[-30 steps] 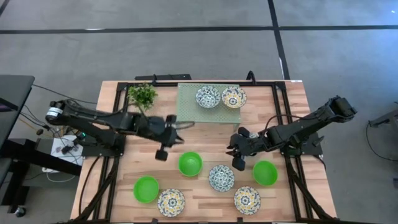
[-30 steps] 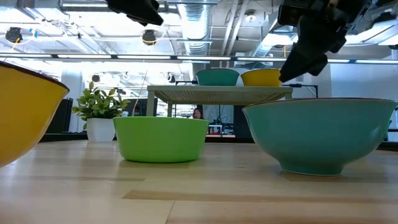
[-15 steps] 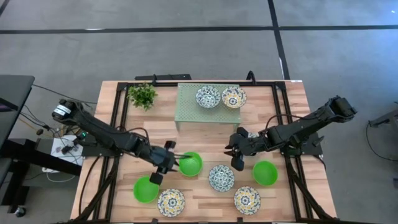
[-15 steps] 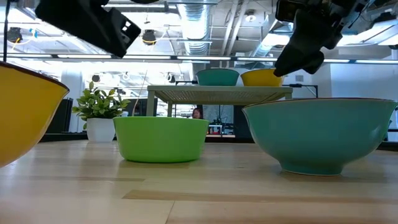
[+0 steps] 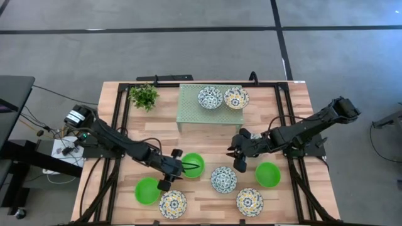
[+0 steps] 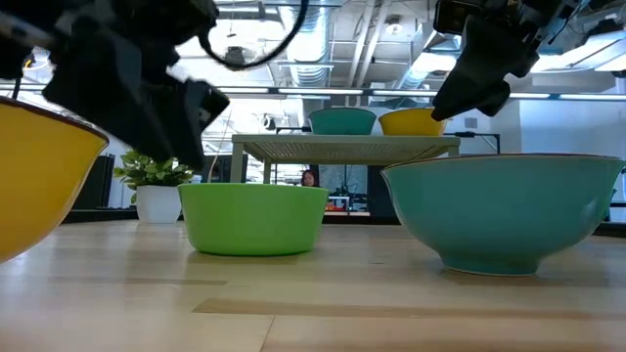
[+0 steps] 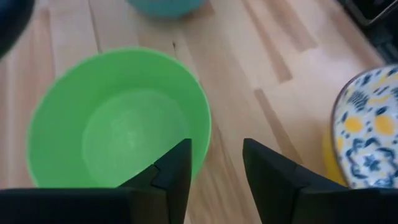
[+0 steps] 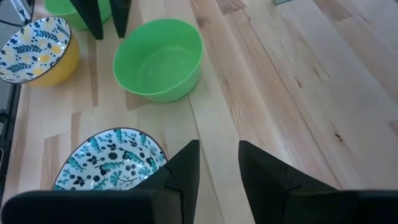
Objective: Pick & Place Mini bowls
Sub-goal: Put the middle green bowl on the shelf
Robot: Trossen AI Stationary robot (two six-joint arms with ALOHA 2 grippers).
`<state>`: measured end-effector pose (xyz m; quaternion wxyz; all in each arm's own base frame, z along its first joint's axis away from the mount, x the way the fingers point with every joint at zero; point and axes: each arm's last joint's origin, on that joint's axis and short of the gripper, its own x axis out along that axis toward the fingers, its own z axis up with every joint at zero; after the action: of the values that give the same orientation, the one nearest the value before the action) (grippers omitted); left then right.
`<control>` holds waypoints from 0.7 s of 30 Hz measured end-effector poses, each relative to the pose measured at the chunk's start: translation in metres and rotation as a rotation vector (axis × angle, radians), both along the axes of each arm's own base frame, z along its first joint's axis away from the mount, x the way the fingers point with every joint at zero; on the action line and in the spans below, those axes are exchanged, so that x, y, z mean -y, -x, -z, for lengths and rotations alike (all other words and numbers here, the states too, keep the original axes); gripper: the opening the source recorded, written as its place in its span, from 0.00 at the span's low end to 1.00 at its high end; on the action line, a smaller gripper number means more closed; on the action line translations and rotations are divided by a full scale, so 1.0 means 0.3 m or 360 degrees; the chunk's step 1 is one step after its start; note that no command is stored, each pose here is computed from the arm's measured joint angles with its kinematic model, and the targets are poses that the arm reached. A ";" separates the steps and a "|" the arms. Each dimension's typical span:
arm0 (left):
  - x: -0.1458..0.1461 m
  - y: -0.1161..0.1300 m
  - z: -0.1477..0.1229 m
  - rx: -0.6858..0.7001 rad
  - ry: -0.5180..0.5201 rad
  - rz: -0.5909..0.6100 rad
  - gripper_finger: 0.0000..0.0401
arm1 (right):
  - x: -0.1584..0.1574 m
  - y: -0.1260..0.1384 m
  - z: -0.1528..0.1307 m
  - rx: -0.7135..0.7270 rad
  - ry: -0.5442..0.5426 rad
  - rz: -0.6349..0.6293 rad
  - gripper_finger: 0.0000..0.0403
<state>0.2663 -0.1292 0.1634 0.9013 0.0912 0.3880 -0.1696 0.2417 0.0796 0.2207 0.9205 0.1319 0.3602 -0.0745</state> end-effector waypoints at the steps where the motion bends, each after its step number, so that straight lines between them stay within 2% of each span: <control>1: 0.001 -0.001 0.009 -0.0014 -0.0008 0.0001 0.37 | 0.000 0.000 0.000 0.0000 0.0000 0.0000 0.26; 8: -0.012 -0.019 0.059 -0.0077 -0.0064 -0.0018 0.39 | 0.001 0.000 0.000 -0.0001 0.0000 0.0001 0.26; 13: -0.026 -0.030 0.092 -0.0124 -0.0098 -0.0034 0.36 | 0.001 0.000 0.000 -0.0001 0.0000 0.0000 0.26; 17: -0.026 -0.031 0.096 -0.0113 -0.0154 0.0031 0.25 | 0.001 0.000 0.000 0.0000 -0.0001 0.0000 0.26; 21: -0.026 -0.032 0.088 -0.0084 -0.0180 0.0063 0.08 | 0.001 0.000 0.000 0.0000 -0.0001 0.0000 0.26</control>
<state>0.2758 -0.1213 0.1371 0.8807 0.1451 0.4187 -0.1674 0.2418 0.0795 0.2207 0.9204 0.1321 0.3603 -0.0743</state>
